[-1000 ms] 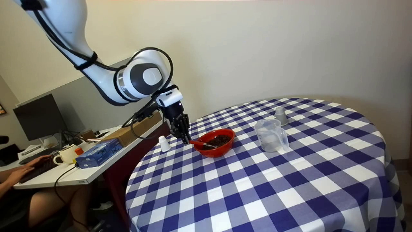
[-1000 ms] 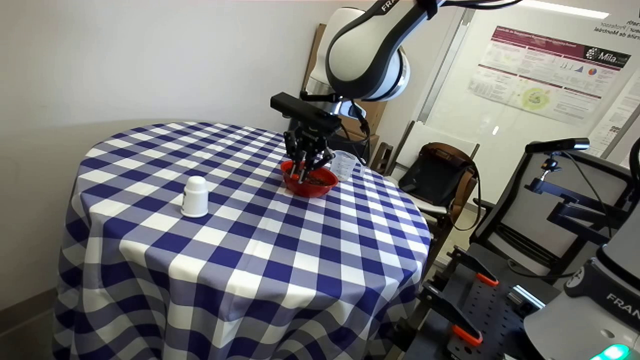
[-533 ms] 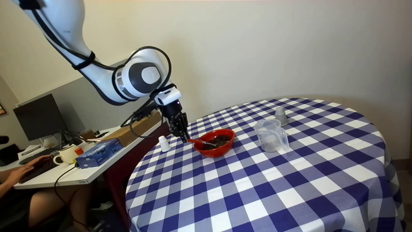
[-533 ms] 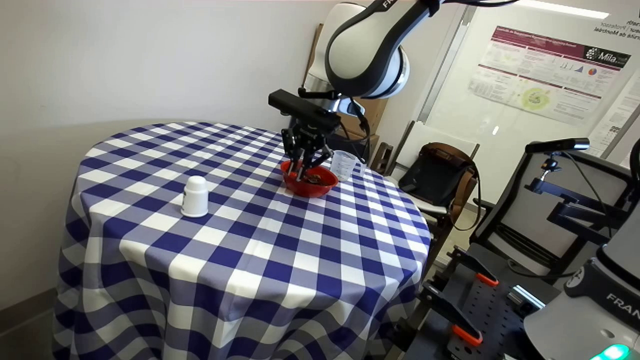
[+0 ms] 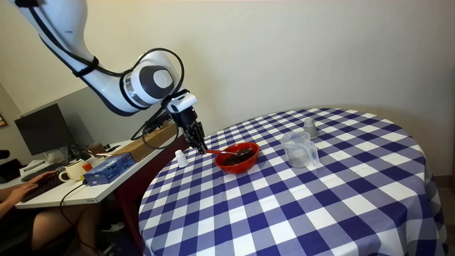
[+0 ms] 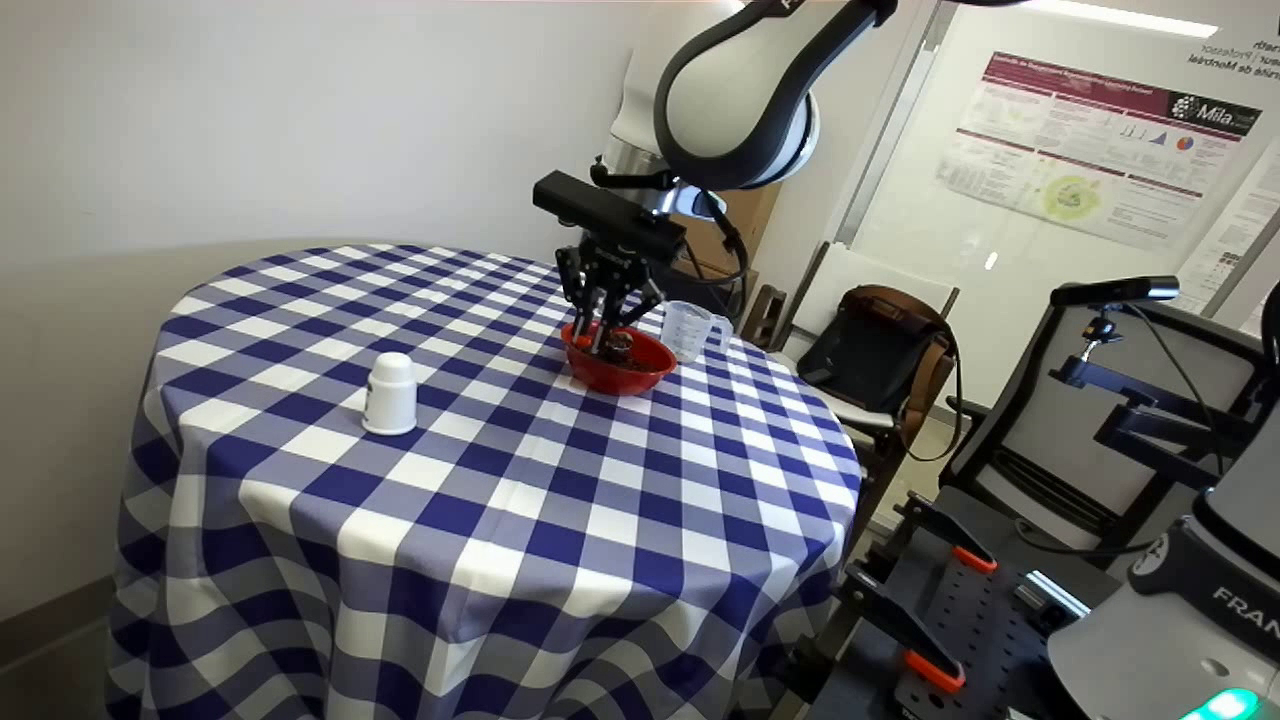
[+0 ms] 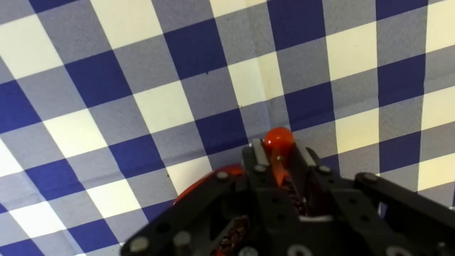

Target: Put a spoonful of the contents in the bowl in the jug

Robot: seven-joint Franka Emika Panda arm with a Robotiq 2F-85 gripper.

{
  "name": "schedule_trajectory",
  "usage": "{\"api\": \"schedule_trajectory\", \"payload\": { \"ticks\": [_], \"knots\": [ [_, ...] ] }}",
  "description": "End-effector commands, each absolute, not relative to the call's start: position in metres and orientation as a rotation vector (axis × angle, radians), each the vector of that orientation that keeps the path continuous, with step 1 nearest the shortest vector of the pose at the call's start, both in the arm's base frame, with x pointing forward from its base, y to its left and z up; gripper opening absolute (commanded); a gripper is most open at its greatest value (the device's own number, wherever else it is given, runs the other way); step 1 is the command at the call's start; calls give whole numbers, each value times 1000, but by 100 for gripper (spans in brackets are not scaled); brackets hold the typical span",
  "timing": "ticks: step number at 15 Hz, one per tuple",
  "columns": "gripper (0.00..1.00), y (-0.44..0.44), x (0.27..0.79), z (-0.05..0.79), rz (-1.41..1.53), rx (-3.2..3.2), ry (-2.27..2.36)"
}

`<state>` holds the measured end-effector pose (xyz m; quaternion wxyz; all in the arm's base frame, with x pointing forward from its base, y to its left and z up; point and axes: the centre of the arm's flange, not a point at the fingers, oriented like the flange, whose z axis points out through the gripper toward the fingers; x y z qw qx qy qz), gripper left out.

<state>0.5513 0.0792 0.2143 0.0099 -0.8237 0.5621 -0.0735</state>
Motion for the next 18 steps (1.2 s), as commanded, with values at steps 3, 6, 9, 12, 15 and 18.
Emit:
{"api": "schedule_trajectory", "payload": {
  "ticks": [3,6,9,12,15,18],
  "knots": [
    [9,72,543,237,-276,-2596,1720],
    [9,58,545,249,-287,-2566,1742],
    [9,43,548,264,-315,-2537,1770],
    [9,28,550,280,-338,-2507,1797],
    [9,11,551,289,-344,-2494,1835],
    [9,-6,551,289,-325,-2502,1873]
  ]
}}
